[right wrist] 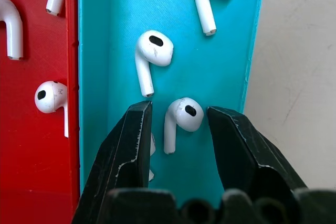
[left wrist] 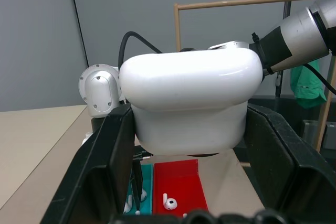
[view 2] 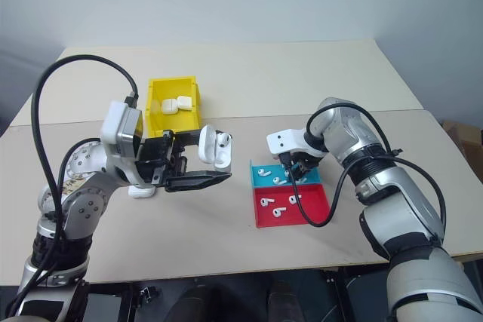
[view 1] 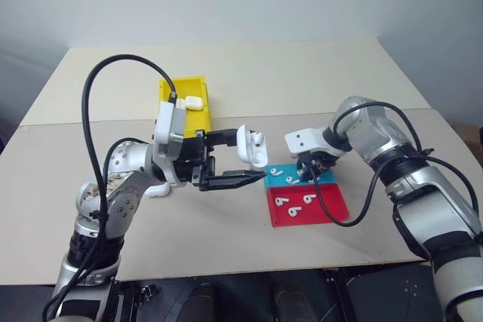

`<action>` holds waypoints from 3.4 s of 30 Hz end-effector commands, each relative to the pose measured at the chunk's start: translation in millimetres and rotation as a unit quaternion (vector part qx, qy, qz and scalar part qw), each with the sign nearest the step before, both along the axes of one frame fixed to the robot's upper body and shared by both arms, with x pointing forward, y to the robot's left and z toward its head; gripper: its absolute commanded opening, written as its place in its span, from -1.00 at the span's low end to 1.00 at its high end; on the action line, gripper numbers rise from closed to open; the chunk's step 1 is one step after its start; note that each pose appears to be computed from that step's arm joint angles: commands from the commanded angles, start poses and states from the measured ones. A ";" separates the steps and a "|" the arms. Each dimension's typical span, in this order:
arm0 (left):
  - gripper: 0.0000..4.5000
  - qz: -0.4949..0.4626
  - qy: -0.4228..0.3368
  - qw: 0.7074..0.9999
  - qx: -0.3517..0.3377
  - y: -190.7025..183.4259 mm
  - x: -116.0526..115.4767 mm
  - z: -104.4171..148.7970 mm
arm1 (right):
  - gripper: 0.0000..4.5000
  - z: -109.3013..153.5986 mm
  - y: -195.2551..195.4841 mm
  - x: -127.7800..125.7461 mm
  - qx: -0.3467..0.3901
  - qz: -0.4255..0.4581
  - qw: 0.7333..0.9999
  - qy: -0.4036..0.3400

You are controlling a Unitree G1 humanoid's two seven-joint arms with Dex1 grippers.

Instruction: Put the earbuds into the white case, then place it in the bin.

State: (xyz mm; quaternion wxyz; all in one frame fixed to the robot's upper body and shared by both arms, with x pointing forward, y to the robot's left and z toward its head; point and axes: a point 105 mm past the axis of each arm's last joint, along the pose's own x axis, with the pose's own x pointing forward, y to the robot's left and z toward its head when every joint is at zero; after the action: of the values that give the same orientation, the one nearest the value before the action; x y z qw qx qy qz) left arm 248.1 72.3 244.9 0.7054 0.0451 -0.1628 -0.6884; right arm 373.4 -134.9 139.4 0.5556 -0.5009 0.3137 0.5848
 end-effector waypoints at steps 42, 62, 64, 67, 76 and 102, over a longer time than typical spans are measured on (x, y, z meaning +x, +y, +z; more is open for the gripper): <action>0.26 -0.047 0.017 0.998 -0.028 -0.2 36.5 22.5 | -0.72 173.2 61.7 -125.8 0.721 -0.069 0.690 -0.013; 0.26 -0.045 0.009 0.999 -0.023 -0.7 40.1 24.7 | -0.72 156.8 78.5 -129.5 0.708 -0.054 0.704 -0.007; 0.26 -0.044 0.008 0.999 -0.023 -0.9 39.9 24.7 | -0.72 156.4 79.2 -129.4 0.707 -0.053 0.706 -0.007; 0.26 -0.044 0.006 0.999 -0.024 -0.6 38.8 25.3 | -0.72 153.9 79.4 -127.0 0.703 -0.058 0.708 -0.011; 0.26 -0.043 0.006 0.999 -0.024 -0.2 37.0 24.4 | -0.72 152.6 75.6 -125.4 0.704 -0.066 0.707 -0.018; 0.26 -0.050 0.007 0.998 -0.026 -4.8 42.2 24.5 | 0.36 162.5 38.9 -143.8 0.649 -0.032 0.760 -0.027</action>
State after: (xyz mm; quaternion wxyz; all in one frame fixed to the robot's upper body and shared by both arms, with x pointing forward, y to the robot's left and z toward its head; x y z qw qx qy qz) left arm 293.2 68.5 260.6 0.6816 0.0003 -0.1579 -0.7144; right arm 235.2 -93.6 290.8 0.7856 -0.0121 -0.1217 0.6065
